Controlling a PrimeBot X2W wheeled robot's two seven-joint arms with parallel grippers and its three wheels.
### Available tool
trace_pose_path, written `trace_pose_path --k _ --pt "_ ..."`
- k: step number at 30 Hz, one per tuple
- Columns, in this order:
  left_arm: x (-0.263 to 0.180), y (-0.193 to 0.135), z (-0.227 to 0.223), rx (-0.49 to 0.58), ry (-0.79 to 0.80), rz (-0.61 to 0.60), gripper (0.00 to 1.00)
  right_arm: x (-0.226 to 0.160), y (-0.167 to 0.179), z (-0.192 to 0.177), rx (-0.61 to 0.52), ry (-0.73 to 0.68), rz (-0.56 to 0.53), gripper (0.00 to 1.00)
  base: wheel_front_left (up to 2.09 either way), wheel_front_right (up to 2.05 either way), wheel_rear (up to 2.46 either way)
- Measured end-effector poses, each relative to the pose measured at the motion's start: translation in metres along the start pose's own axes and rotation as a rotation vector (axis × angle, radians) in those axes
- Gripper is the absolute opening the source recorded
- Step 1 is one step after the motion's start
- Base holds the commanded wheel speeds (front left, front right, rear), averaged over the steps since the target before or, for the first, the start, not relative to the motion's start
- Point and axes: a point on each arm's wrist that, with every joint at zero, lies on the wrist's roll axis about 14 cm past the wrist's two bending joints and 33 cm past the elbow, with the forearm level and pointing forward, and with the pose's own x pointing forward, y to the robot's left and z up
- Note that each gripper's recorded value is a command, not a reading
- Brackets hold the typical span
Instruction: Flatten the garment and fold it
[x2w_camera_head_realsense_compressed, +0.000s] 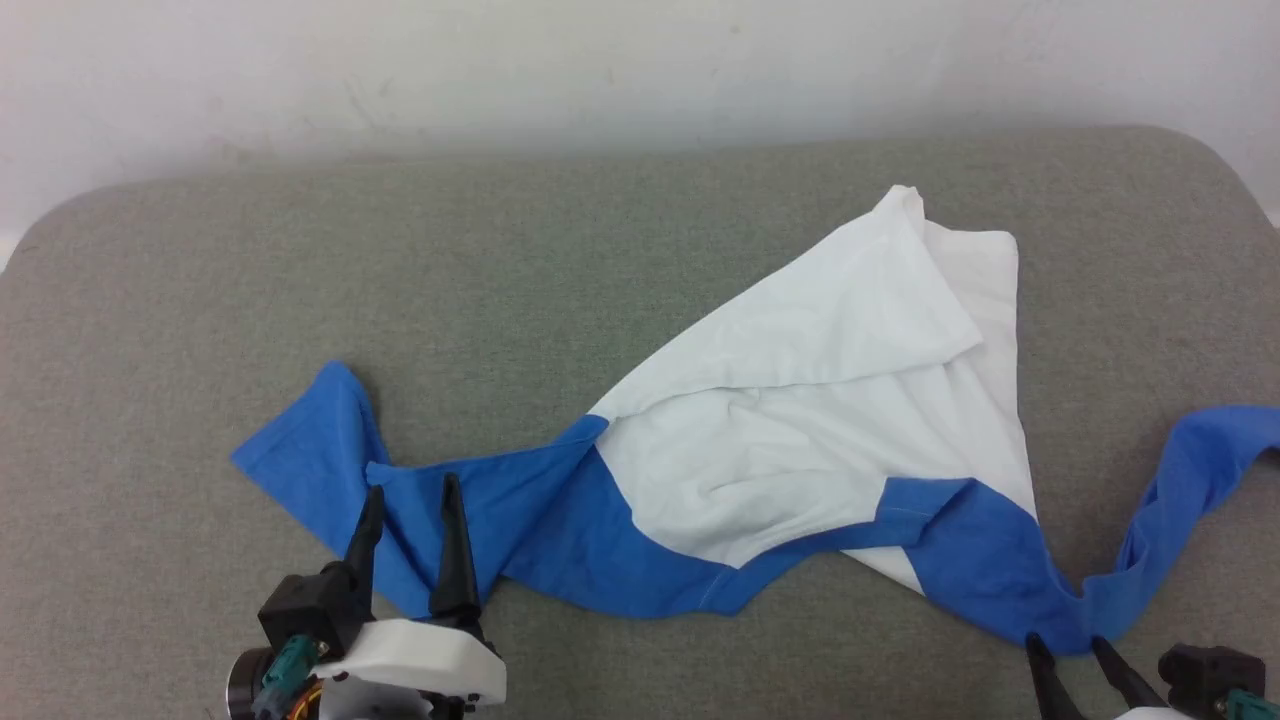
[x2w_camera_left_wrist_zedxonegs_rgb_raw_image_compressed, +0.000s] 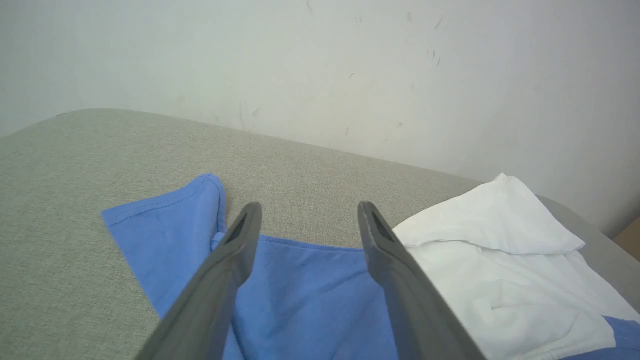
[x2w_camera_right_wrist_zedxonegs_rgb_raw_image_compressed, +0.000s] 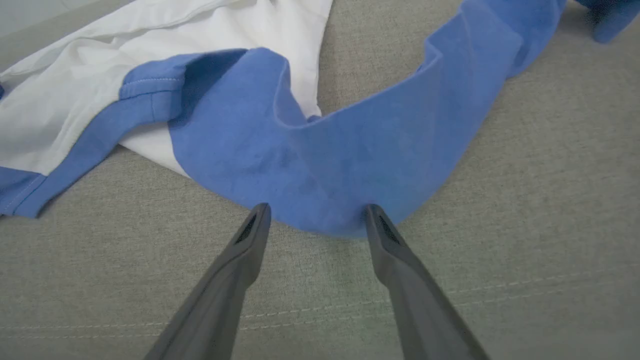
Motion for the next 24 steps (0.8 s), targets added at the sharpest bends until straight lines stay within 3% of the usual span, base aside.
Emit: trace_pose_path --k 7,10,24 --pt "0.000 0.001 0.000 0.002 0.000 -0.003 1.00 0.000 0.013 0.044 -0.007 -0.162 0.039 1.00 0.00 0.00 0.00" --pt "-0.003 0.002 0.000 0.002 0.001 0.001 1.00 0.001 0.021 0.060 -0.032 -0.170 0.073 1.00 0.00 0.00 0.00" --pt "-0.004 0.003 -0.006 0.000 0.019 0.006 1.00 0.049 0.028 0.048 -0.178 0.218 0.174 1.00 0.00 0.00 0.00"
